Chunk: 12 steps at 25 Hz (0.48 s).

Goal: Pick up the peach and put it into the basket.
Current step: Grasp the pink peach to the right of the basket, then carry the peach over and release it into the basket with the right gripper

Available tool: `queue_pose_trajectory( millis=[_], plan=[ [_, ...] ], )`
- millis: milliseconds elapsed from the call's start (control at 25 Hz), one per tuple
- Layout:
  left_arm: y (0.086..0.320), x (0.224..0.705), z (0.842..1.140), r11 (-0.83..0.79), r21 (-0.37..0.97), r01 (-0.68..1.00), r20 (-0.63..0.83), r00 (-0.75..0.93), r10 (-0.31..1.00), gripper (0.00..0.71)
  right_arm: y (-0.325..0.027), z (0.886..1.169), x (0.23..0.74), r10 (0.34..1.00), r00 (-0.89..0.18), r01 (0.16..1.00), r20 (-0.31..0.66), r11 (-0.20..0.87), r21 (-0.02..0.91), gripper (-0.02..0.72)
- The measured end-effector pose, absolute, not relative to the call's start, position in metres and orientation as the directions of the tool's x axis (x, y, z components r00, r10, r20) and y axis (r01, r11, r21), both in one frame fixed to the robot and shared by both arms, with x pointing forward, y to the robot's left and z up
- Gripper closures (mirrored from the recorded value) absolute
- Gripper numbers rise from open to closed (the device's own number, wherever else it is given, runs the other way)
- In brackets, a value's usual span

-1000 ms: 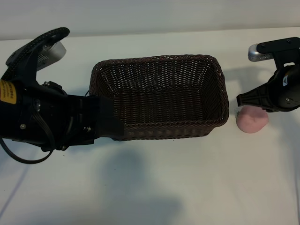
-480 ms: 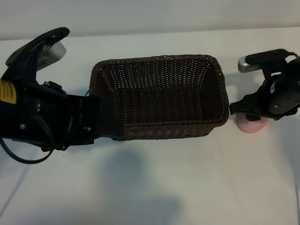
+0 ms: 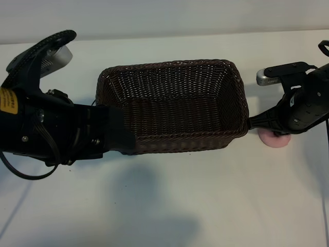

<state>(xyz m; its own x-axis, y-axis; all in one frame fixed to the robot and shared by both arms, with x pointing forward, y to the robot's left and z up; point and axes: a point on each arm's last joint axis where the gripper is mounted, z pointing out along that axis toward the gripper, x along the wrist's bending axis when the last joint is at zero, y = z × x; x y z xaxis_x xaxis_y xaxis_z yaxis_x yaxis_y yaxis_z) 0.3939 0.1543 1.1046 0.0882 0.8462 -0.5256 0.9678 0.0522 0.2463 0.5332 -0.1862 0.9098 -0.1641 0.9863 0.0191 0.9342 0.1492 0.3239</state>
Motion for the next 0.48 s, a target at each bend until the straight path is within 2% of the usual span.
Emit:
queue_pose_trajectory(
  millis=[80,280,480],
  plan=[
    [0.154,0.394,1.105,0.052,0.246,0.968,-0.526,0.088,0.846,0.178,-0.186,0.910,0.533,0.986,-0.164,0.934,0.019,0.149,0.324,0.655],
    [0.154,0.394,1.105,0.052,0.246,0.968,-0.526,0.088,0.846,0.178,-0.188,0.919,0.530,0.986,-0.169,0.931,0.009,0.156,0.331,0.662],
    [0.154,0.394,1.105,0.052,0.246,0.968,-0.525,0.088,0.847,0.178,-0.197,0.953,0.524,0.988,-0.152,0.911,0.014,0.135,0.389,0.662]
  ],
)
